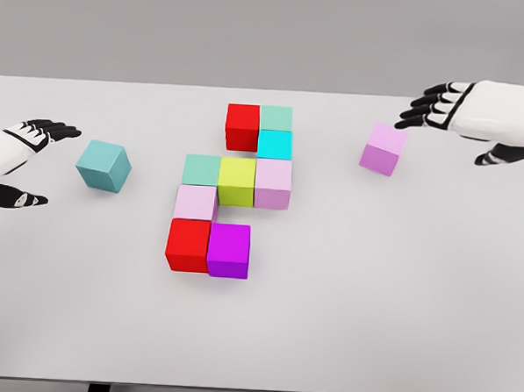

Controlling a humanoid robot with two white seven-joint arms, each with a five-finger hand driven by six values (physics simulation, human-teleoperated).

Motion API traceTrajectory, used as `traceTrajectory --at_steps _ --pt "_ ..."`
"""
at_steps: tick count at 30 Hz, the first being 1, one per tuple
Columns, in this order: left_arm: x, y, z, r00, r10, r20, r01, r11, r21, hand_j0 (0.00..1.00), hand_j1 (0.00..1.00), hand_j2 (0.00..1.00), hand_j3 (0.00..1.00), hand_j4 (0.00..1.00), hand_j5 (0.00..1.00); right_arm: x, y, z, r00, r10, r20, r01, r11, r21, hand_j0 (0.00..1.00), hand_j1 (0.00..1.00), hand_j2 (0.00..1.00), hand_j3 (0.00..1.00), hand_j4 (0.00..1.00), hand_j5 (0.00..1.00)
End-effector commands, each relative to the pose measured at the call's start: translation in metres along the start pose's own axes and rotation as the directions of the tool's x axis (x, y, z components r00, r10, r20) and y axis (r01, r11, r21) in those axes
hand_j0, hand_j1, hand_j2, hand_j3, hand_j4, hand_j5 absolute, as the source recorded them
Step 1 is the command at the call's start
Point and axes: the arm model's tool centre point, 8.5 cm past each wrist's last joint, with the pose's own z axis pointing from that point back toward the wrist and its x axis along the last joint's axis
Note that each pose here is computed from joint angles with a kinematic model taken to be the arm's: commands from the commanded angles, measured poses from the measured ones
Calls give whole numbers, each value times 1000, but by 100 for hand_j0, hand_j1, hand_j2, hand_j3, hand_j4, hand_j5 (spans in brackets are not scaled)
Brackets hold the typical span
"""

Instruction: Assemble the squares on the desktop into the number 2

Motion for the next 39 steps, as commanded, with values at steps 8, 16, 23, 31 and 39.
traceTrajectory --at_steps 8,16,23,31,39 --pt "2 2 4 1000 24 -2 -24 999 37 100 100 100 100 100 100 -61 38 4 974 40 -223 -5 988 155 100 100 100 100 100 100" --pt "15 38 -32 928 64 -366 -151 965 -215 100 100 100 100 100 100 -46 28 -118 958 252 -135 -206 936 287 100 100 100 100 100 100" --pt "6 24 -39 819 82 -568 -248 943 -222 100 100 100 100 100 100 -44 33 -135 967 227 -117 -185 939 291 100 100 100 100 100 100" --pt "24 21 -79 827 -30 -561 -172 937 -304 100 100 100 100 100 100 -52 43 -150 977 169 -133 -123 945 302 100 100 100 100 100 100" --pt "34 9 -92 848 -81 -523 -130 926 -354 100 100 100 100 100 100 -57 54 -161 978 146 -148 -90 939 331 100 100 100 100 100 100"
